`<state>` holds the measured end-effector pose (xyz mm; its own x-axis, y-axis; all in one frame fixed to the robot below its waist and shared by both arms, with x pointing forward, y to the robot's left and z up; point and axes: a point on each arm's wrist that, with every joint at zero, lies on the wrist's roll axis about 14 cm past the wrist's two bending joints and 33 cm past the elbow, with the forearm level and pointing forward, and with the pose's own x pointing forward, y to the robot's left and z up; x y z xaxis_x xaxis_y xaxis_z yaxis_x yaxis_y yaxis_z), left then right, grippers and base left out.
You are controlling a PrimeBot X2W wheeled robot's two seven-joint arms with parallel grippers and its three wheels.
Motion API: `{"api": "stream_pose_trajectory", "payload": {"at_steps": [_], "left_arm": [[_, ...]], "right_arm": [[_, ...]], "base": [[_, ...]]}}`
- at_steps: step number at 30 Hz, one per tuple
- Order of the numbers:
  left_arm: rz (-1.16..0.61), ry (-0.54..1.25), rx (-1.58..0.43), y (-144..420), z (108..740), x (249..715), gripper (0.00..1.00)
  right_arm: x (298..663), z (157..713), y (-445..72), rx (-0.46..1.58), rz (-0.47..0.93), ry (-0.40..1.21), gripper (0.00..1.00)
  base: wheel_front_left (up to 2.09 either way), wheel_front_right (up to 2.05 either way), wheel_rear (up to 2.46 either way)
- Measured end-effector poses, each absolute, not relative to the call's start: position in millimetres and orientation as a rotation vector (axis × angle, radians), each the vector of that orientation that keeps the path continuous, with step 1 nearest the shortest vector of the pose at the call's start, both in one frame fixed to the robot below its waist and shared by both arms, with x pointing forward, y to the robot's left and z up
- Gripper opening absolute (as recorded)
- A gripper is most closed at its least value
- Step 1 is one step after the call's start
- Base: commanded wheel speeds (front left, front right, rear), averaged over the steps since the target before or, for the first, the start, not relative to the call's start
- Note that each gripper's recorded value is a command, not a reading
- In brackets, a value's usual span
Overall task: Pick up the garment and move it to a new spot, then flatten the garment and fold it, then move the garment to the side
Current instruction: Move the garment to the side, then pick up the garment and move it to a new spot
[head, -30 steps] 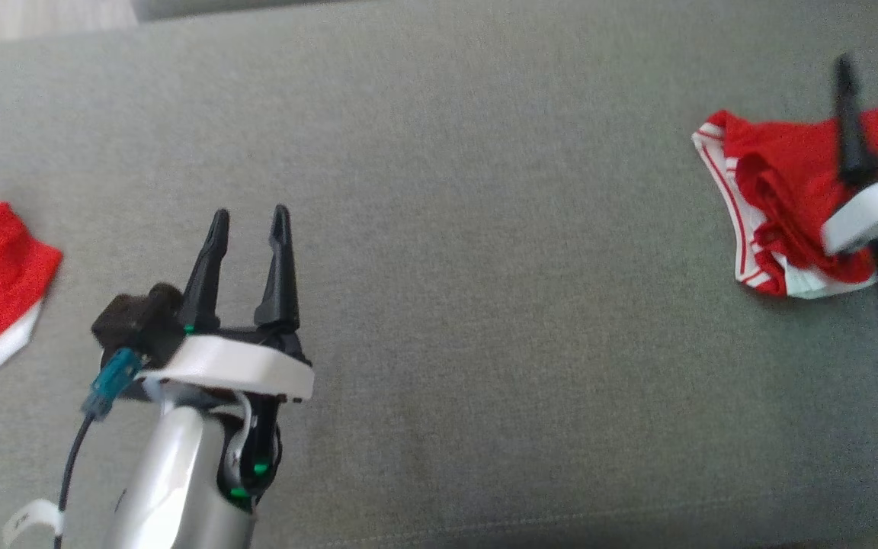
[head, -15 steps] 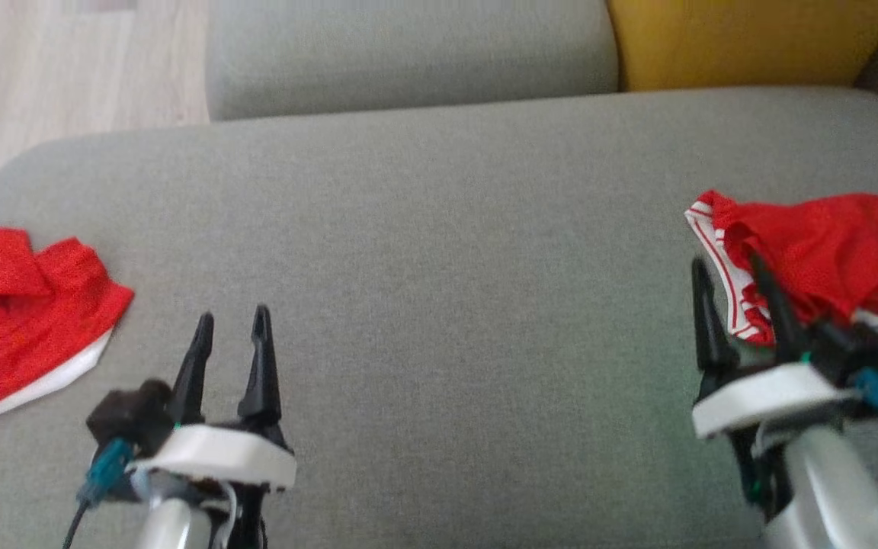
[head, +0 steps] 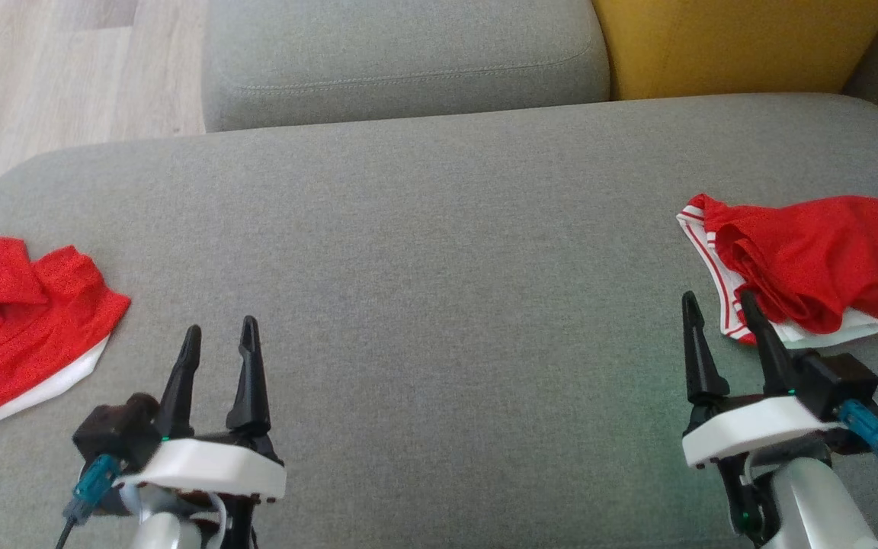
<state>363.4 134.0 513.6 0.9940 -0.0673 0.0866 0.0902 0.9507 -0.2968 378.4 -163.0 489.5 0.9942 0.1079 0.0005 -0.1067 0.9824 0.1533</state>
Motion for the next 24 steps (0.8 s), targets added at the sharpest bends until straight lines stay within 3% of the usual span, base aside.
{"api": "stream_pose_trajectory", "payload": {"at_steps": [12,24], "left_arm": [[-0.071,-0.072,-0.305,136.8,511.9,360.8,1.00],[0.129,-0.105,-0.284,199.1,513.3,332.0,1.00]], "right_arm": [[381.3,489.5,-155.5,0.156,0.128,0.011,1.00],[401.6,489.7,-82.0,0.138,0.336,0.032,1.00]], "base": [[0.00,0.00,0.00],[0.00,0.00,0.00]]}}
